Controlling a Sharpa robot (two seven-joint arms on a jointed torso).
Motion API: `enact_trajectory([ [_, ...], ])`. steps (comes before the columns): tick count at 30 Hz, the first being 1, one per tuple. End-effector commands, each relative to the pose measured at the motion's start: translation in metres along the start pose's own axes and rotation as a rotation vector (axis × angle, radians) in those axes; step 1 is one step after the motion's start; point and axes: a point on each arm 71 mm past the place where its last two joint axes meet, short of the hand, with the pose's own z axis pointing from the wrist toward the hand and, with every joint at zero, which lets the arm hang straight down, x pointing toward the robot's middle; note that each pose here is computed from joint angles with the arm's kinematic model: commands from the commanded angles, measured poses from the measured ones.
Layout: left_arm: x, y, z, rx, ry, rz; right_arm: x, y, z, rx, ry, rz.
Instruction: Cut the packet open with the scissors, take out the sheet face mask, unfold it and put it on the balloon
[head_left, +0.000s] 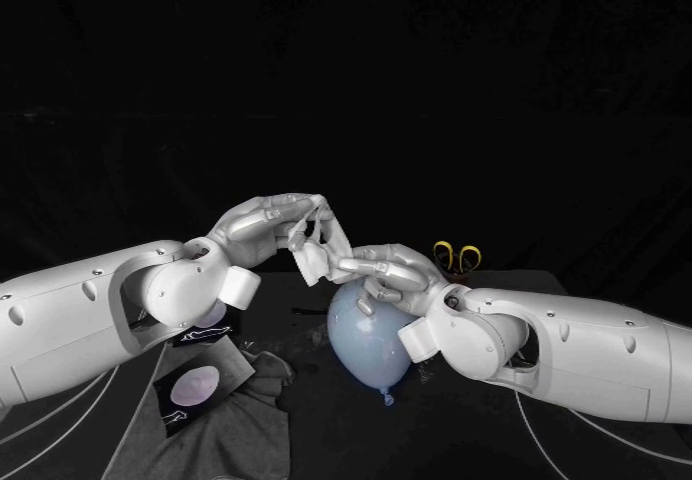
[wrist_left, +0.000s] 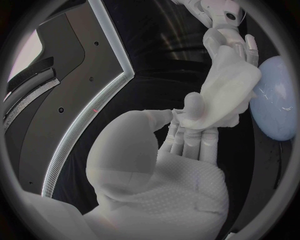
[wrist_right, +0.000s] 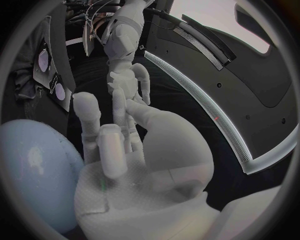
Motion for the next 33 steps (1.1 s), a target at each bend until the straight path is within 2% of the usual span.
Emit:
enact_trajectory([
  [1, -0.0019, -0.0009, 0.0005, 0.016, -0.03, 0.022, 0.002, 0.002, -0.002, -0.026, 0.01, -0.015],
  [5, -0.0026, 0.0003, 0.0004, 0.008, -0.034, 0.059, 0.003, 0.003, -0.003, -0.031, 0.008, -0.017],
  [14, -0.0033, 0.0038, -0.0001, -0.025, -0.03, 0.251, 0.002, 0.009, -0.005, -0.051, -0.011, -0.028],
  [24, -0.0023, 0.0122, 0.0007, -0.071, -0.021, 0.381, 0.002, 0.016, -0.003, -0.068, -0.015, -0.042],
  [28, -0.0048, 0.0141, 0.0006, -0.089, -0.038, 0.412, 0.0, 0.02, -0.002, -0.075, -0.022, -0.051],
  [33, -0.0119, 0.0152, 0.0012, -0.105, -0.087, 0.445, -0.001, 0.024, -0.001, -0.081, -0.021, -0.06],
])
